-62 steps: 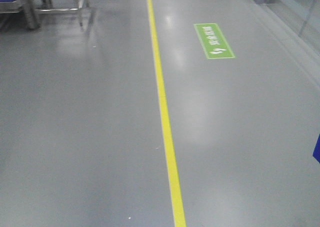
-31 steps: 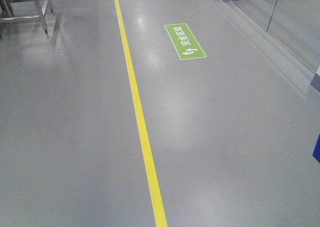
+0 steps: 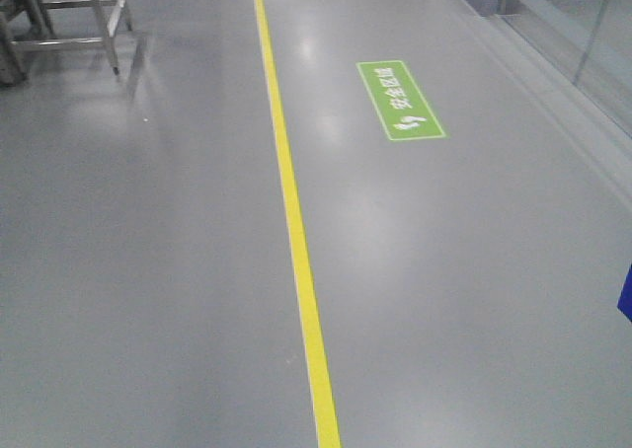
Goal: Pour parts from conveyor to right shelf
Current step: 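Drive away from the conveyor holding the block in the right gripper, then drive along the yellow floor line toward the bin shelves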
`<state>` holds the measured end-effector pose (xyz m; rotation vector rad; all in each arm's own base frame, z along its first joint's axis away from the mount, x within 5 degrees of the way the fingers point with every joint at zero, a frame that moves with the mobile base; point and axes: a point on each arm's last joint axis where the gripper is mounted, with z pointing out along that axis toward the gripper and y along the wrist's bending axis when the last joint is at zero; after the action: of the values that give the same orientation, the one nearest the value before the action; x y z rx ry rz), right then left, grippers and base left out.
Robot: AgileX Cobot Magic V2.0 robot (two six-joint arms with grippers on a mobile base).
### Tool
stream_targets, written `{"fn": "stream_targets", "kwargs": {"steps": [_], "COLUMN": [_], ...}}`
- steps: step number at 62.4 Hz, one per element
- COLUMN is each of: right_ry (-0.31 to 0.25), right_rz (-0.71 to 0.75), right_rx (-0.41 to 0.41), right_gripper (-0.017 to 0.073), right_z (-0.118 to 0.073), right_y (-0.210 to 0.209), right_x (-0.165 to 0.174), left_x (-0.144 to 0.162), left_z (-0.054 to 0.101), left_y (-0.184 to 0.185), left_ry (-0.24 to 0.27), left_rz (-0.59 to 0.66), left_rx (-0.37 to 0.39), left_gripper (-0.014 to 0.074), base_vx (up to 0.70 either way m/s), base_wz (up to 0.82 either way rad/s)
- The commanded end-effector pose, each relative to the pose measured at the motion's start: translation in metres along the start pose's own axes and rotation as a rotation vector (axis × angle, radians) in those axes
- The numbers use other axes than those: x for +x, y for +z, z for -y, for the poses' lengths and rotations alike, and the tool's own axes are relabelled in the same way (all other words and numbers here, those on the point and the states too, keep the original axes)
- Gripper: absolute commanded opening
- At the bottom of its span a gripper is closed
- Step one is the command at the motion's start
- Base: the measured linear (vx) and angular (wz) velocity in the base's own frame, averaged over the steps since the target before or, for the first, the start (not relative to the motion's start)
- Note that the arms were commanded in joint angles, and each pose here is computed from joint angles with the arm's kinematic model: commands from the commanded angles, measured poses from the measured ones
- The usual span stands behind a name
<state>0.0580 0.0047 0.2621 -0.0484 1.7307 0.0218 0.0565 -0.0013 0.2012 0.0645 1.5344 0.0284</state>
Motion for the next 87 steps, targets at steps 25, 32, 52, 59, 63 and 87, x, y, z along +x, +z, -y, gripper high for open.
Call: {"fn": "stream_targets", "kwargs": {"steps": [25,32,52,59,63,87], "right_ry": [-0.006,-0.006,-0.006,-0.006,-0.006,-0.006], "right_rz": [0.097,0.097,0.097,0.097,0.097,0.097], "right_rx": [0.015,0.015,0.015,0.015,0.015,0.015], "right_gripper": [-0.0009,-0.0009,-0.0009,-0.0009,-0.0009,-0.0009], "right_z": [0.0014,0.0014,0.0014,0.0014,0.0014,0.0014], "right_y": [-0.0024,-0.0024,-0.0024,-0.0024,-0.0024,-0.0024], "right_x": [-0.0160,-0.0160,-0.0160,-0.0160,-0.0160,-0.0160], "left_x": [0.0028,0.0028,0.0028,0.0028,0.0028,0.0028], "left_z": [0.0004,0.0004,0.0004,0.0004,0.0004,0.0004], "left_y": [-0.0002,-0.0002,-0.0002,-0.0002,-0.0002,-0.0002], "left_ry": [-0.006,-0.006,-0.006,-0.006,-0.006,-0.006], "left_rz": [0.057,0.057,0.057,0.057,0.057,0.057], "left_rx": [-0.001,-0.001,-0.001,-0.001,-0.001,-0.001], "left_gripper": [-0.0006,-0.0006,-0.0006,-0.0006,-0.0006,-0.0006], "base_vx": [0.54,0.57,0.61,0.63,0.64,0.65], "base_wz": [0.36,0.19,-0.03,-0.17,-0.20,-0.09]}}
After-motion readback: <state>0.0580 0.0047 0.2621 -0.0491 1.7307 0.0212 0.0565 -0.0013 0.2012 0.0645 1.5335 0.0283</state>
